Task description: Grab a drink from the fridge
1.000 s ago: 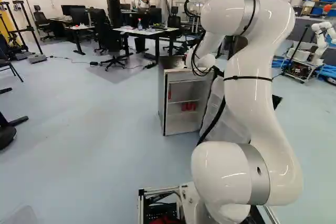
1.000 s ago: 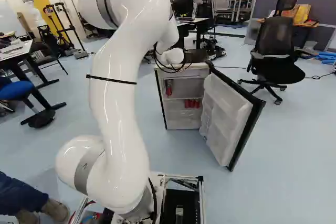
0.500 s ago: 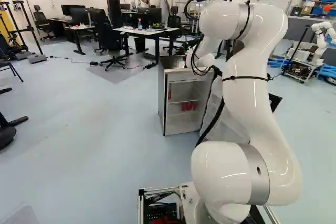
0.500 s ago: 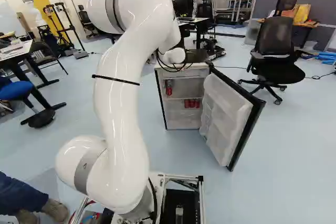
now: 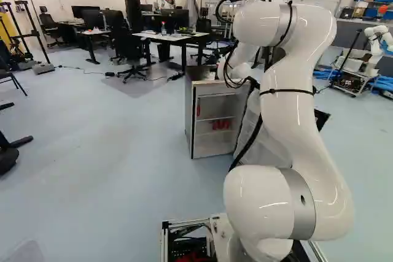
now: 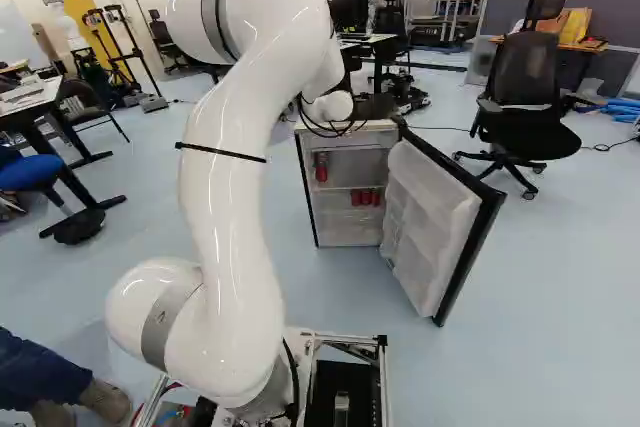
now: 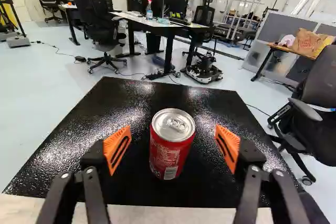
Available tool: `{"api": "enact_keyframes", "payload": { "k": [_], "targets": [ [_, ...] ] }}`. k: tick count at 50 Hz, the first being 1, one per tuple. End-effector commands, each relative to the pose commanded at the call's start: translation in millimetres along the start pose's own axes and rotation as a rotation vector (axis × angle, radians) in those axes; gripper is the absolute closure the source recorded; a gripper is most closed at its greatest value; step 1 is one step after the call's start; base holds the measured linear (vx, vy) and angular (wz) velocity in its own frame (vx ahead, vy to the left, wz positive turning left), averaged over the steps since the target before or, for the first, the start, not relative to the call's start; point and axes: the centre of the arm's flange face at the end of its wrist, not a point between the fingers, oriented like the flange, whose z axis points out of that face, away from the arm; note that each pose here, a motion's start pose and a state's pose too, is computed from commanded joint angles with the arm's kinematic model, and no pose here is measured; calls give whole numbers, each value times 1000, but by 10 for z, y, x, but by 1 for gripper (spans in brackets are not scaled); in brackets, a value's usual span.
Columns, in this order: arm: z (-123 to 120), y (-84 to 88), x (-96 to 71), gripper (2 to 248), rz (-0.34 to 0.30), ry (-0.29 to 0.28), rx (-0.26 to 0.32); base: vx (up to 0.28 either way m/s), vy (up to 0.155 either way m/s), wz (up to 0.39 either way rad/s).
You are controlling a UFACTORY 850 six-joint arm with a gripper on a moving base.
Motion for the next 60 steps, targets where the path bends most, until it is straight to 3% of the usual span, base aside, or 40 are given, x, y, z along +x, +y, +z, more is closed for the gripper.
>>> {"api": "enact_keyframes", "payload": {
  "k": [1, 5, 6, 33, 48, 60],
  "targets": [
    [0, 0, 0, 16, 0, 0, 0, 0, 0, 0],
    [-17, -1, -1, 16, 0, -2, 0, 0, 0, 0],
    [-27, -2, -2, 3, 1, -2, 0, 0, 0, 0],
    [-518, 7, -64, 3, 16, -43, -11, 0, 0, 0],
    [-764, 142, -123, 3, 29, -72, -38, 0, 0, 0],
    [-974, 323, -129, 3, 57, -136, -89, 0, 0, 0]
  ]
}}
